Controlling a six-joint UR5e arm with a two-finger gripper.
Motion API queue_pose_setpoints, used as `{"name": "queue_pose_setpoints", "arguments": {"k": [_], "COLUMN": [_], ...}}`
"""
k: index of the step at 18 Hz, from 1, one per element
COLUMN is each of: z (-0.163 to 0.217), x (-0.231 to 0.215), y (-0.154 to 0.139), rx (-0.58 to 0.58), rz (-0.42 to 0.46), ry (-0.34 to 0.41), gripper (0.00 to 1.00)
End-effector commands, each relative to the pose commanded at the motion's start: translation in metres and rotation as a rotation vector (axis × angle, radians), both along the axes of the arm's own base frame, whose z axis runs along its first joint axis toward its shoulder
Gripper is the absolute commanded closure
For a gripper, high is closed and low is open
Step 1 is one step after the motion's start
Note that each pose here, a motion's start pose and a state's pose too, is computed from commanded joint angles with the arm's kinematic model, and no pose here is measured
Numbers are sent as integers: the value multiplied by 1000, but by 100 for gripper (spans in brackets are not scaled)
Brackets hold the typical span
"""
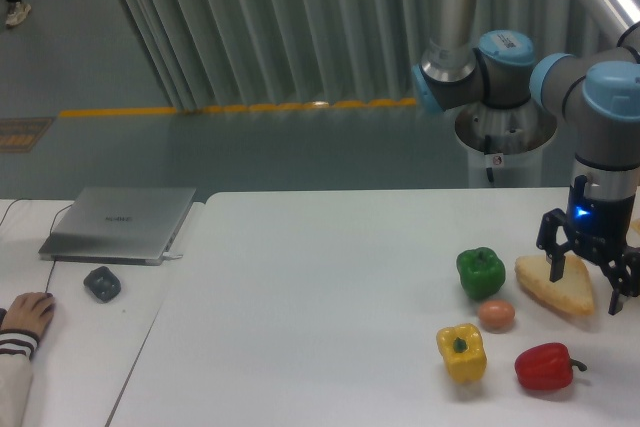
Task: Place the yellow pepper on the table
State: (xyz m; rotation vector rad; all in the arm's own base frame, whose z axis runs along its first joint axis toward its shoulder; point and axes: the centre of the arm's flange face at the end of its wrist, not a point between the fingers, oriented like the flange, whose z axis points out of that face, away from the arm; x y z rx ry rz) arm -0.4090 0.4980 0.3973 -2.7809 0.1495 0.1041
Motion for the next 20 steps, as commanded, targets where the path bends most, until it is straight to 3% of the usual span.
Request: {"name": "queue_pose_setpoints", "arguments": {"k": [5,13,15,18,20], "z": [-2,-27,-35,-57,-66], "x": [1,54,71,91,101], "y": [8,79,92,109,115], "rx": [14,-3,-50,-202,-246], "rz": [65,-90,-123,-187,-202], "ry": [-39,-28,6,126,154], "gripper": [0,0,0,0,0]}}
